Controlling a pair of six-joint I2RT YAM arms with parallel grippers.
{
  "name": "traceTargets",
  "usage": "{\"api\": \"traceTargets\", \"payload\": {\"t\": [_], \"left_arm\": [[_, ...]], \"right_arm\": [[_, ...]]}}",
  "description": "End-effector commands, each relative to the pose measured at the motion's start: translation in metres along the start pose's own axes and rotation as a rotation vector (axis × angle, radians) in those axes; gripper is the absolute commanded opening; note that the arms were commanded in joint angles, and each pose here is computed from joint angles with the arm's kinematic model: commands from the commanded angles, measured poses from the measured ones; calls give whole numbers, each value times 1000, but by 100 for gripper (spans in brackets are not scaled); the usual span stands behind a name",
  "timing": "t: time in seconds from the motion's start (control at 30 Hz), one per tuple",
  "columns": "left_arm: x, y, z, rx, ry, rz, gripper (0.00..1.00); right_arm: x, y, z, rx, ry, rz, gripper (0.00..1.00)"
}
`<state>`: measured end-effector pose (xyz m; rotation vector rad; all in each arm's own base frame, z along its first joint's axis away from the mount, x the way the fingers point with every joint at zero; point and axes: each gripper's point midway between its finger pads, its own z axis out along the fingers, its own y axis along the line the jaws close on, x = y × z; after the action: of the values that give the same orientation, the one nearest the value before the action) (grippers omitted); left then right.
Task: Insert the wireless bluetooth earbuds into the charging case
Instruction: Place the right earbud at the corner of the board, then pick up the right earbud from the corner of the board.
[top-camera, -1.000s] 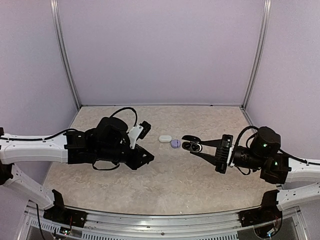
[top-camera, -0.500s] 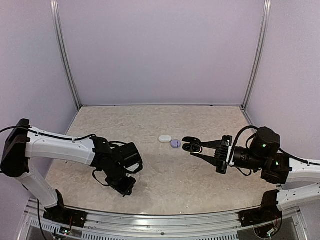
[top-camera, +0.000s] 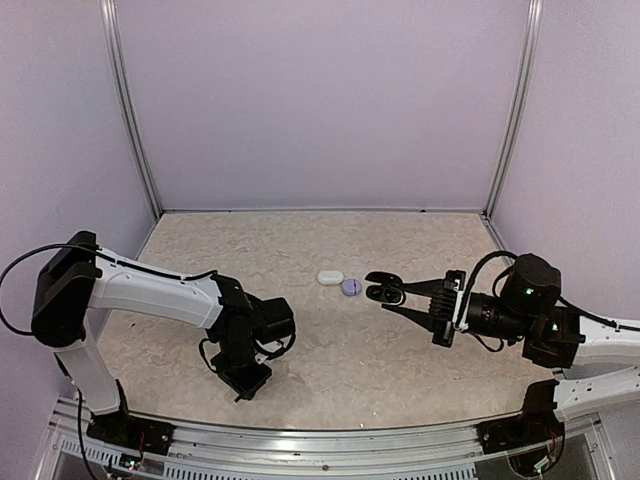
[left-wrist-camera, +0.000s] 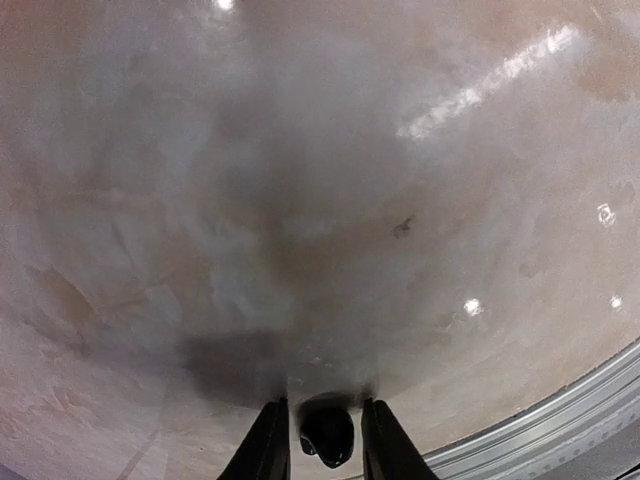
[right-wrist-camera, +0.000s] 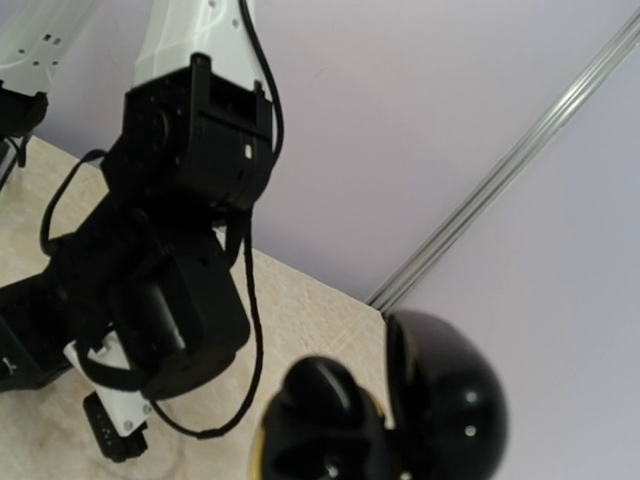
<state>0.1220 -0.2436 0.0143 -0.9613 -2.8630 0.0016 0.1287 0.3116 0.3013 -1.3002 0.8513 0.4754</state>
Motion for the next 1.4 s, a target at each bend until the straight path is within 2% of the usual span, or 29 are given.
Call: {"api": "traceTargets", "payload": {"t": [0.0,0.1,0.27,0.57,0.77,0.97,1.23,1.37], "left_arm": [[1,5,-3,-36,49,42,32],[0,6,-4,-53,66,55,35],[0,4,-5,-56,95,74,29],[11,-1,2,-63,167,109,30],[7,-1,1,-73,160,115,25],[1,-3,0,-71,150,121,25],[-5,-10,-4,-23,111,110,12],[-5,-9,-7,-19,80,103,9]], "right_arm": [[-10,-6,-4,25,-20,2,0],[-9,-8,-5,35,-17,0,0],[-7,-8,-6,44,-11,1,0],[-7,-11,-9,62,-10,-2,0],[-7,-10,-9,65,-12,-3,0],[-6,-12,-10,72,-10,-1,0],[-6,-14,-11,83,-5,-3,0],[-6,-14,-10,87,-3,-2,0]]}}
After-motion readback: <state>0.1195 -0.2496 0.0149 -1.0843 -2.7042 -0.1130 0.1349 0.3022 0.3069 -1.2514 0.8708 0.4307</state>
